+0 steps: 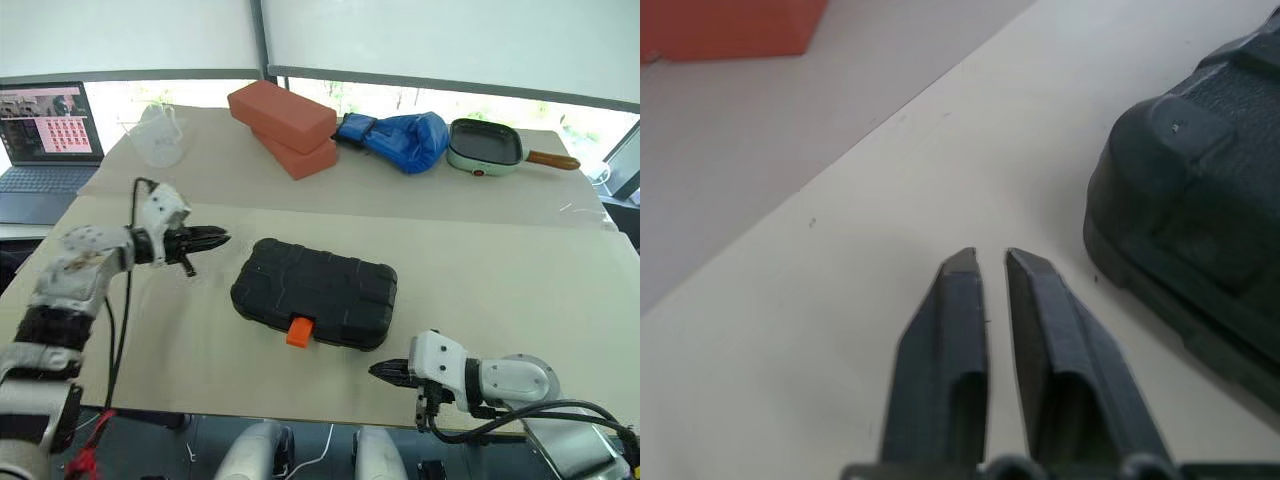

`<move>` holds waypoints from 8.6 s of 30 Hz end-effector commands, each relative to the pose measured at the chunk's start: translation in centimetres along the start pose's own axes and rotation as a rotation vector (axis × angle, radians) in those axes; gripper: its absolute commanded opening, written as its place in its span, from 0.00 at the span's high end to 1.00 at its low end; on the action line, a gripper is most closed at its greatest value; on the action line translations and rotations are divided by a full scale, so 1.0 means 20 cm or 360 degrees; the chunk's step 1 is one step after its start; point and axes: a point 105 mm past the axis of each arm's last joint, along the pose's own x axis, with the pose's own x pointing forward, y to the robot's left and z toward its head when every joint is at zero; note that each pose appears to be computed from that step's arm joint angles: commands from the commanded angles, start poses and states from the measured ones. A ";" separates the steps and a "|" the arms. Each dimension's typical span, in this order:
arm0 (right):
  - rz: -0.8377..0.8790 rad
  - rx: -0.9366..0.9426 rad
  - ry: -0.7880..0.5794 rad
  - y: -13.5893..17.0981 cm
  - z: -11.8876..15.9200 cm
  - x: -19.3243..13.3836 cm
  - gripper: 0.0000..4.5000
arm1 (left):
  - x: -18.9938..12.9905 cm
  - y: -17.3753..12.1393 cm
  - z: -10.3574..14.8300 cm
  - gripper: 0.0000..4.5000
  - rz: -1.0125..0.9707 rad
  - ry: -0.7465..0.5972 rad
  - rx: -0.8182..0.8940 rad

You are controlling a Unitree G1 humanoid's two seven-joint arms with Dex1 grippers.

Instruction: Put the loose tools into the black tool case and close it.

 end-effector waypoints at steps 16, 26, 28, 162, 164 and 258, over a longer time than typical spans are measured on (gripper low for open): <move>-0.0560 -0.0130 0.0042 -0.41 -0.01 0.00 1.00 | 0.00 -0.22 -0.03 0.99 -0.0591 0.0097 0.0283; -0.0450 0.0042 -0.0176 -0.30 0.14 -0.14 1.00 | -0.04 -0.17 0.51 0.99 -0.0630 -0.0310 0.0121; -0.0433 0.0056 -0.0219 -0.28 0.17 -0.15 1.00 | 0.01 -0.31 0.55 0.99 -0.0795 -0.0303 0.0201; -0.0903 0.0451 -0.0533 -0.09 0.36 0.18 0.32 | 0.40 -0.77 0.24 1.00 -0.1239 -0.0024 0.0736; -0.0888 0.0429 -0.0515 -0.08 0.35 0.18 0.16 | 0.40 -0.77 0.24 1.00 -0.1237 -0.0025 0.0736; 0.0029 0.0397 -0.0144 -0.17 0.28 -0.55 0.00 | -0.63 -0.37 0.06 0.01 -0.0723 0.0208 -0.0221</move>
